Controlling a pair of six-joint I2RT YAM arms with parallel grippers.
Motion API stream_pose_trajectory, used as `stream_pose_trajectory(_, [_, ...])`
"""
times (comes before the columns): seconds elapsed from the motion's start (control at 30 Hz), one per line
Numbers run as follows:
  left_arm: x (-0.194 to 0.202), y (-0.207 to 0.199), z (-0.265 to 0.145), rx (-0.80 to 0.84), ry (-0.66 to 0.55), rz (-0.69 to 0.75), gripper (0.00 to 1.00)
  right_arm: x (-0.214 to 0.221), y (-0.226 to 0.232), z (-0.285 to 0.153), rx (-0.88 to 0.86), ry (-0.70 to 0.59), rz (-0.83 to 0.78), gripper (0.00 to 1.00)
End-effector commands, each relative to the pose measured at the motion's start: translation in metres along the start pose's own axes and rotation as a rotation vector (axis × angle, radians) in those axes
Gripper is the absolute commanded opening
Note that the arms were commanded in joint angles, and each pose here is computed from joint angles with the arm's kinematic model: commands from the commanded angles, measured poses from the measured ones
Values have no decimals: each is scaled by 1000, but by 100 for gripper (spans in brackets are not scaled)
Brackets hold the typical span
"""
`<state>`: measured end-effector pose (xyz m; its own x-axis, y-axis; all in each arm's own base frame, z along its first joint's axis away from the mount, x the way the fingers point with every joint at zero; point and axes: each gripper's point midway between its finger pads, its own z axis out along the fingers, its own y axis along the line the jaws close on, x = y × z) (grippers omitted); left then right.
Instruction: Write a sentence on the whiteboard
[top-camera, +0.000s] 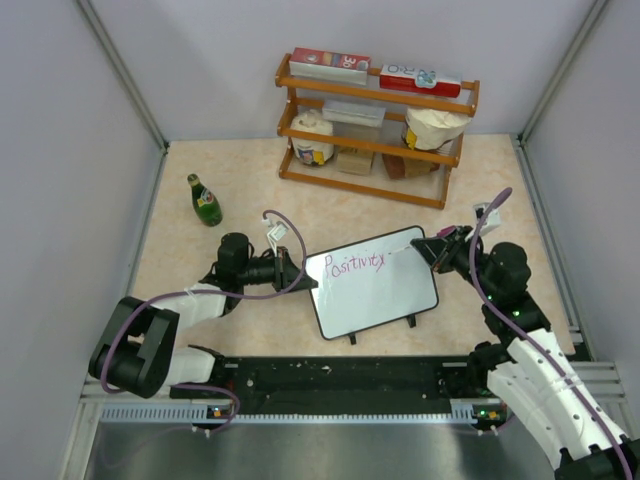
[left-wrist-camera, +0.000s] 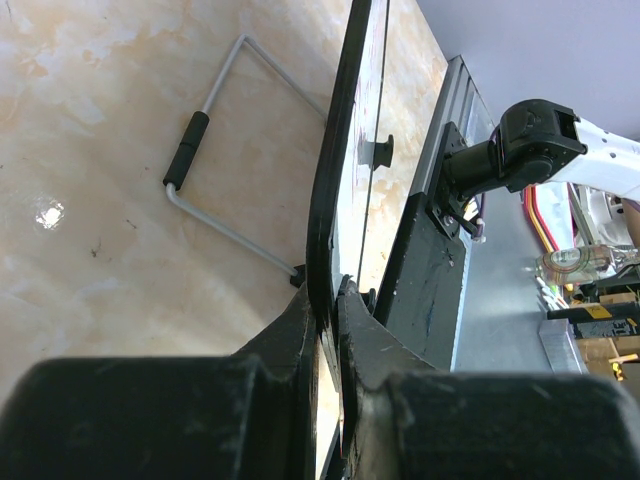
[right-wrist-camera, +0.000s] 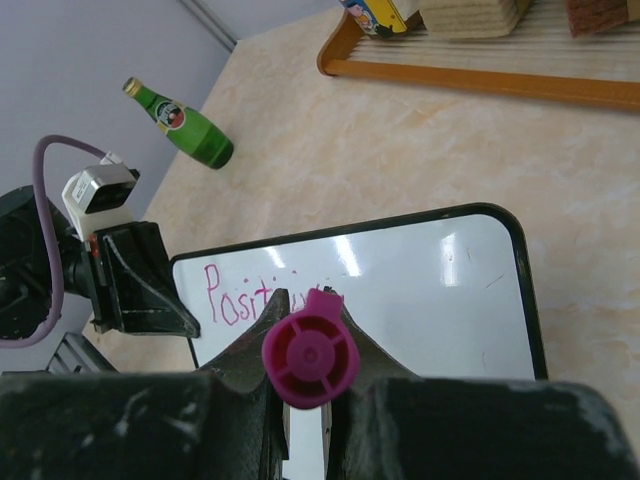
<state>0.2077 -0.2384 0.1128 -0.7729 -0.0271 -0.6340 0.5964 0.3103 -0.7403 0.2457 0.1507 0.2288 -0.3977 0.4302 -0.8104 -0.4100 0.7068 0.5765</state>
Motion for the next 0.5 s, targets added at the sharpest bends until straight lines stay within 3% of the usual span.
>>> stream_pose_trajectory(0.0, [1,18,2,-73,-10,64,0,-13,2,-2,1,-32,-47,0])
stream_pose_trajectory(0.47, [1,19,2,-74,-8,63,0,-35,0,9,32,-72,-124,0])
